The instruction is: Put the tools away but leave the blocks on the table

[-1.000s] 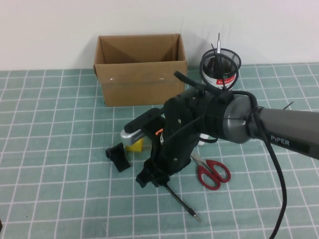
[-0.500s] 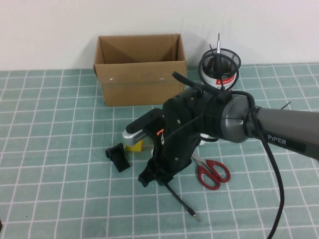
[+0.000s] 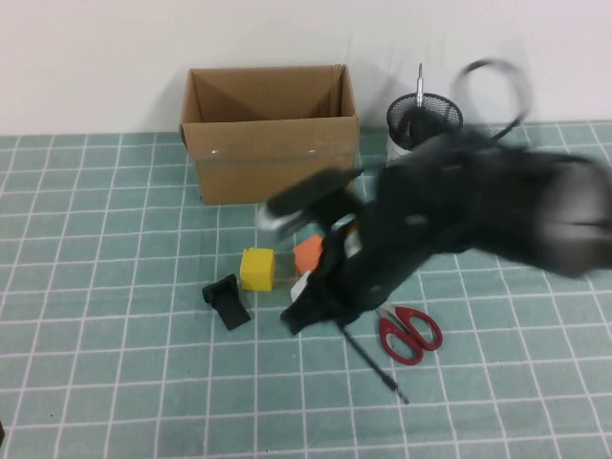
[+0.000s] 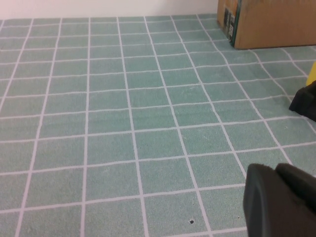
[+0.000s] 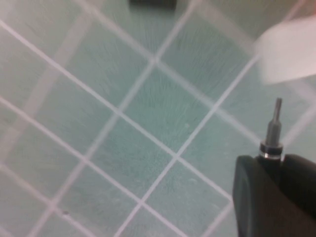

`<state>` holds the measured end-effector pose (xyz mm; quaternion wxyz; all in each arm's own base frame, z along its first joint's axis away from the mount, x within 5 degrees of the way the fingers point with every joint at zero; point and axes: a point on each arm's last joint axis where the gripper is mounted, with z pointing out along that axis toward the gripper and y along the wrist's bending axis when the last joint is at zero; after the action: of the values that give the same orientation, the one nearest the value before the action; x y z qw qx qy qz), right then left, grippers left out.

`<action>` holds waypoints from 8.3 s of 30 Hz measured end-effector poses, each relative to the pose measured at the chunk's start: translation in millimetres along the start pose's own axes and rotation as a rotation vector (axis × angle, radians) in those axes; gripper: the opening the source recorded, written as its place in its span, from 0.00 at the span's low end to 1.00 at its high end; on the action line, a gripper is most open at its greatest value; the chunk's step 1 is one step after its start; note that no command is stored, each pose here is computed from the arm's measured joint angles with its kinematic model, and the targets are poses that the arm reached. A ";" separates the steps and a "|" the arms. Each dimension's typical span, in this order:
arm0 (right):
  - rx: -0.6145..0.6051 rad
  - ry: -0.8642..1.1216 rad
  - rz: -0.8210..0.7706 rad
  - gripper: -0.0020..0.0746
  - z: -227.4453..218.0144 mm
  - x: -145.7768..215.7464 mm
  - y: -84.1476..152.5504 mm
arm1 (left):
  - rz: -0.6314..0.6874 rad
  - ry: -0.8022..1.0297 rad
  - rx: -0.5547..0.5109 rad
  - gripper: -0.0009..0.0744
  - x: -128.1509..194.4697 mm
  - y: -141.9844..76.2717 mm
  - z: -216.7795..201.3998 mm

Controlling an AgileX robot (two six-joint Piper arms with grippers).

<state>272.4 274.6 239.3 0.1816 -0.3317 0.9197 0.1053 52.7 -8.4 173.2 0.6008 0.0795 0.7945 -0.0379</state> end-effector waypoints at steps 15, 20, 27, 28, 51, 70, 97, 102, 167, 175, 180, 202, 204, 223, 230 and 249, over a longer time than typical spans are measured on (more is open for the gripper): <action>0.219 -1.047 0.184 0.08 -104.4 30.2 -110.6 | 0.000 0.000 0.000 0.01 0.0 0.0 0.0; 0.265 -1.230 0.192 0.08 -84.1 19.5 -134.7 | 0.000 0.000 0.000 0.01 0.0 0.0 0.0; 0.305 -1.329 0.212 0.08 -55.0 -3.7 -166.7 | 0.000 0.000 0.000 0.01 0.0 0.0 0.0; 0.309 -1.334 0.215 0.08 -50.9 -8.5 -171.4 | 0.000 0.000 0.000 0.01 0.0 0.0 0.0; 0.348 -1.057 0.204 0.26 16.3 -32.1 -200.3 | 0.000 0.000 0.000 0.01 0.0 0.0 0.0; 0.288 -0.678 0.206 0.25 -104.8 -6.3 -145.5 | 0.000 0.000 0.000 0.01 0.0 0.0 0.0; 0.046 0.230 -0.011 0.34 24.0 -9.3 -79.3 | 0.000 0.000 0.000 0.01 0.0 0.0 0.0; 0.032 0.246 -0.057 0.38 45.4 -18.2 -79.2 | 0.000 0.000 0.000 0.01 0.0 0.0 0.0; 0.364 -0.541 -0.580 0.10 5.4 -165.5 -89.6 | 0.000 0.000 0.000 0.01 0.0 0.0 0.0; 0.364 -0.566 -0.578 0.10 2.9 -167.7 -88.0 | 0.000 0.000 0.000 0.01 0.0 0.0 0.0; 0.364 -0.566 -0.578 0.10 2.9 -167.7 -88.0 | 0.000 0.000 0.000 0.01 0.0 0.0 0.0; 0.384 -0.546 -0.593 0.10 3.2 -166.8 -89.6 | 0.000 0.000 0.000 0.01 0.0 0.0 0.0; 0.382 -0.548 -0.585 0.11 3.2 -166.8 -89.7 | 0.000 0.000 0.000 0.01 0.0 0.0 0.0; 0.370 -0.511 -0.515 0.40 -34.5 -161.1 -84.3 | 0.000 0.000 0.000 0.01 0.0 0.0 0.0; 0.310 -0.474 -0.369 0.09 -125.3 -137.6 -57.4 | 0.000 0.000 0.000 0.01 0.0 0.0 0.0; 0.162 -0.518 -0.021 0.02 -270.3 -65.7 -36.1 | 0.000 0.000 0.000 0.01 0.0 0.0 0.0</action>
<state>271.3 199.9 509.7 0.4377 -0.2875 0.8447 0.1108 52.7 -8.4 173.2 0.6008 0.0795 0.7945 -0.0379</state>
